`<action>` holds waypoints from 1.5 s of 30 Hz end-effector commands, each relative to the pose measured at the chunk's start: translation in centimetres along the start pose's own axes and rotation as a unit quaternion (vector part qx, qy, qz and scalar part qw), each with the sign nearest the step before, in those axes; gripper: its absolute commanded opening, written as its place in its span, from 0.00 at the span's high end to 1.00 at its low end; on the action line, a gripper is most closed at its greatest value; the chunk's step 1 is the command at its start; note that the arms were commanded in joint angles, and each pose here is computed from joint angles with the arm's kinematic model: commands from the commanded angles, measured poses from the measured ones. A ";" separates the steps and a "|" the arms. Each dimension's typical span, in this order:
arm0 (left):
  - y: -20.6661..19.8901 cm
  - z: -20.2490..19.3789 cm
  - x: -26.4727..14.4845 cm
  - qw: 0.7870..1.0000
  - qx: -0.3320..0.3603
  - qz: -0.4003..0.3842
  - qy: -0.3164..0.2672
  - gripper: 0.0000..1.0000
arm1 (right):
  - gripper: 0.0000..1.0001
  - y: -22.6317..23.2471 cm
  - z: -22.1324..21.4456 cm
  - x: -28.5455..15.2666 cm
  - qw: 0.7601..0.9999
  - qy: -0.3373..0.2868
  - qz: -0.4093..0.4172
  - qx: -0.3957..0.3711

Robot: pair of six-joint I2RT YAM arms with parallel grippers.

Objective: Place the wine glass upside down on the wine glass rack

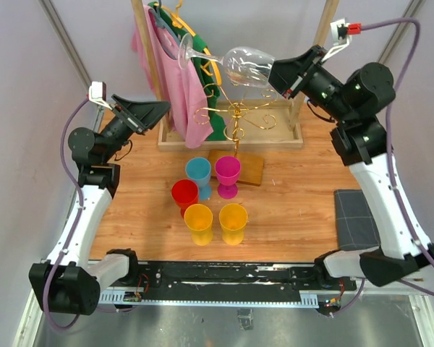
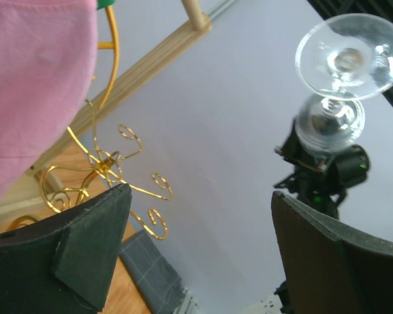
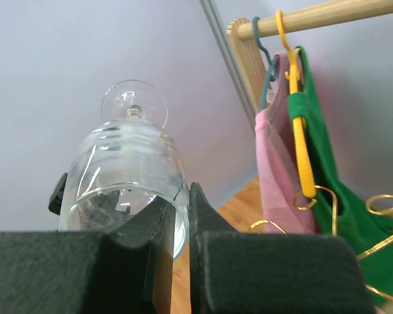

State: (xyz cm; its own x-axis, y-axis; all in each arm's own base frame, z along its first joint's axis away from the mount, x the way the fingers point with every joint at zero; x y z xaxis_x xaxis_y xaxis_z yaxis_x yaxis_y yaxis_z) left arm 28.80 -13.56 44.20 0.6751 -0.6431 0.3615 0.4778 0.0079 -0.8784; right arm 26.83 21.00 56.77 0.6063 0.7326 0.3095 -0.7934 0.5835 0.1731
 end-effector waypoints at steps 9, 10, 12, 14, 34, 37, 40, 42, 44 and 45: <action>-5.9 1.5 -0.9 0.988 -0.039 -0.146 0.029 0.11 | 0.99 -0.2 1.9 3.9 0.967 -0.064 0.199 0.146; -6.1 1.8 -1.2 0.984 -0.046 -0.167 0.031 0.12 | 0.99 -0.3 2.0 4.0 0.963 -0.066 0.207 0.159; -6.4 2.3 -1.6 0.975 -0.075 -0.206 0.038 0.13 | 0.99 -0.3 2.0 4.4 0.955 -0.071 0.228 0.174; -6.7 2.6 -1.8 0.962 -0.104 -0.246 0.052 0.15 | 0.99 -0.3 1.8 4.8 0.946 -0.076 0.252 0.191; -11.0 1.7 -3.7 0.915 -0.178 -0.340 0.126 0.20 | 0.99 2.3 -5.6 8.8 0.920 0.003 0.326 0.217; -12.1 1.3 -4.3 0.909 -0.183 -0.352 0.131 0.22 | 0.99 2.7 -5.8 9.1 0.913 0.005 0.342 0.221; -13.0 1.0 -4.9 0.903 -0.188 -0.362 0.133 0.22 | 0.99 2.9 -5.8 9.3 0.907 0.009 0.357 0.223; -13.4 0.9 -5.2 0.901 -0.191 -0.366 0.133 0.23 | 0.99 3.0 -5.7 9.5 0.904 0.011 0.365 0.222; -13.6 0.7 -5.5 0.900 -0.190 -0.369 0.133 0.24 | 0.99 3.2 -5.4 9.5 0.899 0.014 0.378 0.219; -13.7 0.6 -5.6 0.900 -0.191 -0.370 0.132 0.25 | 0.99 3.4 -5.4 9.5 0.897 0.016 0.384 0.219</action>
State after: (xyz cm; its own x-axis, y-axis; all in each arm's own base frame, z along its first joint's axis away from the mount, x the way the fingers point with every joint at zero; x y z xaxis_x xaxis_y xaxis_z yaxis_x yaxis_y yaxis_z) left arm 25.55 -10.19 52.73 0.3038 -0.5375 0.7866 0.5573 -0.5694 -0.6043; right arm 33.58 32.48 51.81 -0.0074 0.9056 0.4240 -0.8903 -0.1991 0.4097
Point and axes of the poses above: each gripper's point midway between its finger pads, its own x axis out along the fingers, its own y axis along the line the jaws close on, z = x × y, the point moved 3 cm from there along -x, back along the fingers, and after that the axes turned 14 degrees about -x, right-handed, at the moved point
